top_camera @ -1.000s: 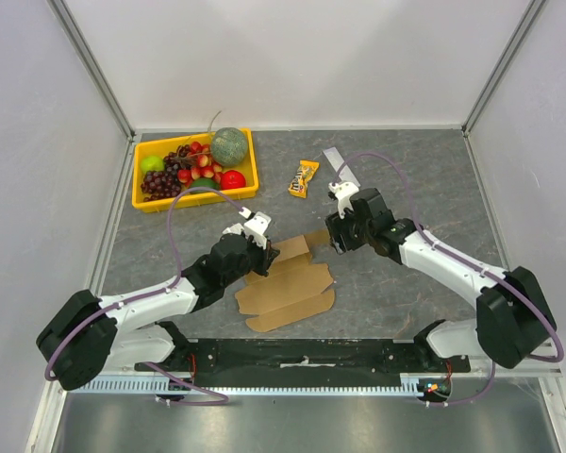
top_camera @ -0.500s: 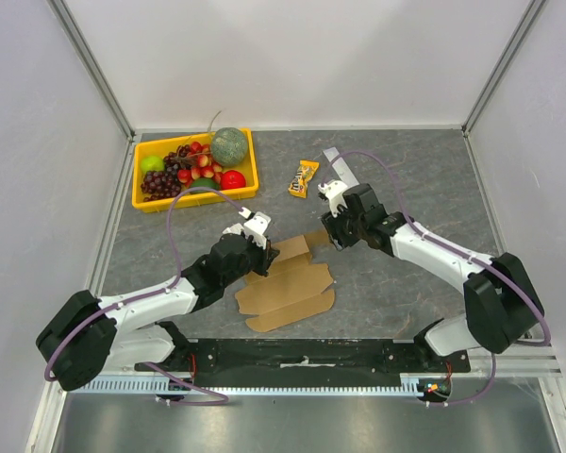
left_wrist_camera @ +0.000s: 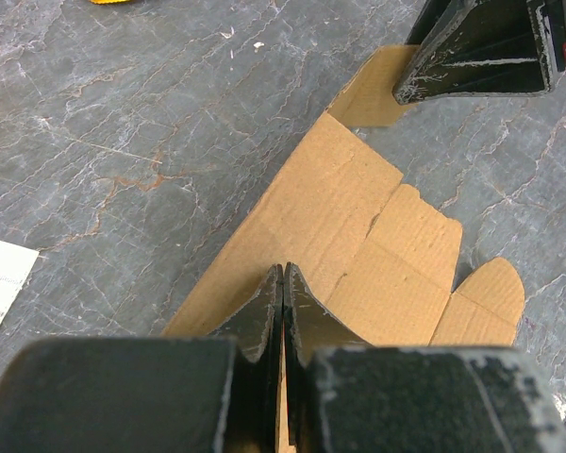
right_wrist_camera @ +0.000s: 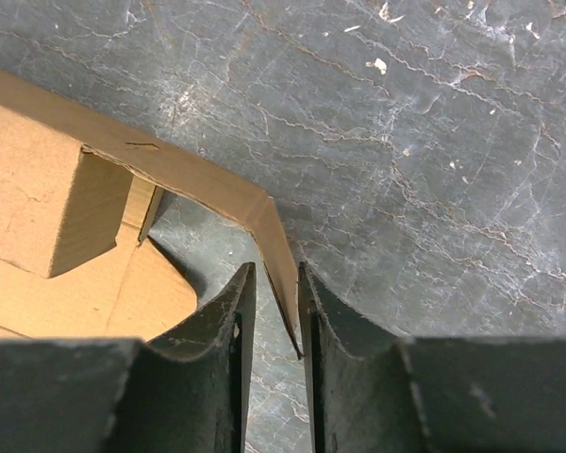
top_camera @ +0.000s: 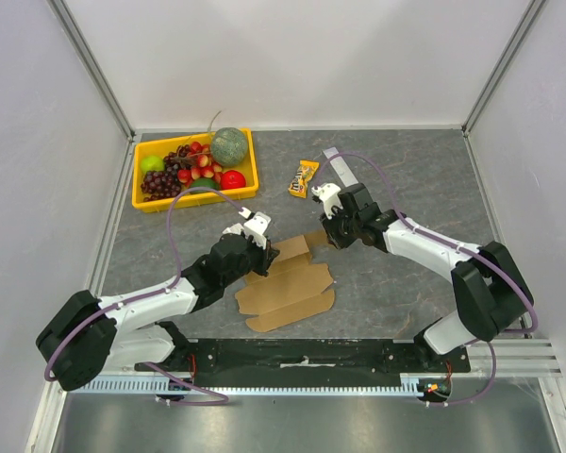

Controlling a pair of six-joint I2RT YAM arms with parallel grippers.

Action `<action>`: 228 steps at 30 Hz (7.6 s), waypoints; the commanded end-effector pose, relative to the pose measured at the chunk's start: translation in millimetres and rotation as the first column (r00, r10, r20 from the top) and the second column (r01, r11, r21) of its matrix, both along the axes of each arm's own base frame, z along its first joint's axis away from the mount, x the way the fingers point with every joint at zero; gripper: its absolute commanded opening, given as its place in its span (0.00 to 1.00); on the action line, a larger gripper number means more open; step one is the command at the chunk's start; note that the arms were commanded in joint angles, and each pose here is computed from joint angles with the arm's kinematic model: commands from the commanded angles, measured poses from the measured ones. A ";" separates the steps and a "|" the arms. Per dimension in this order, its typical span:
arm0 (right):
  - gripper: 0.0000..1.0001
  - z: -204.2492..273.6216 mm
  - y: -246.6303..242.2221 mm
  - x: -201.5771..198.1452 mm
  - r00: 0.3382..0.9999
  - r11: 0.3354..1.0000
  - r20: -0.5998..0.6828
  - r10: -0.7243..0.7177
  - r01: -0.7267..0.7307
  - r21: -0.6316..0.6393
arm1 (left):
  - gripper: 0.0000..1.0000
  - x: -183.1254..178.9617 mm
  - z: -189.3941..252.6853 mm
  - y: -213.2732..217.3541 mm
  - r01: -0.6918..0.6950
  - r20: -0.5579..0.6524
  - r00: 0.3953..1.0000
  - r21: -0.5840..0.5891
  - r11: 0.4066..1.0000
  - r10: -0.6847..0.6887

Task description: Fold the paper box

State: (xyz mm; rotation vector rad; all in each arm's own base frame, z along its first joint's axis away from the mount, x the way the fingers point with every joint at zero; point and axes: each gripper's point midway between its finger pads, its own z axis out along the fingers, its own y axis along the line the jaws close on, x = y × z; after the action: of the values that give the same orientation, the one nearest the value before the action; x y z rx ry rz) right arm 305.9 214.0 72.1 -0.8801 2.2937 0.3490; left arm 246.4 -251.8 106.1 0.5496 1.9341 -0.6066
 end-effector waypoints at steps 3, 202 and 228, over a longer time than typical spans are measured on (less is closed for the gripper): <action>0.23 21.1 17.6 6.1 0.999 0.996 0.028 0.037 -0.039 0.085 | 0.02 -1.1 1.9 0.2 -0.004 -0.014 1.000 -0.010 1.000 0.004; 0.56 13.3 76.1 -4.1 0.992 0.953 0.125 0.027 -0.063 0.298 | 0.09 7.7 6.9 12.7 -0.051 -0.002 0.999 0.079 0.996 0.052; 0.64 0.1 119.4 -29.1 0.933 0.813 0.231 0.275 -0.354 0.463 | 0.08 9.5 8.2 9.2 -0.048 -0.005 0.999 0.073 0.996 0.048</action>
State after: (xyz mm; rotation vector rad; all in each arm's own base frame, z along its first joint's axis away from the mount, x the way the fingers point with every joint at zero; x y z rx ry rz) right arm 276.9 321.2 60.8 -0.9323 1.8917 0.8841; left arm 252.9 -238.1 106.0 0.5408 2.0031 -0.4906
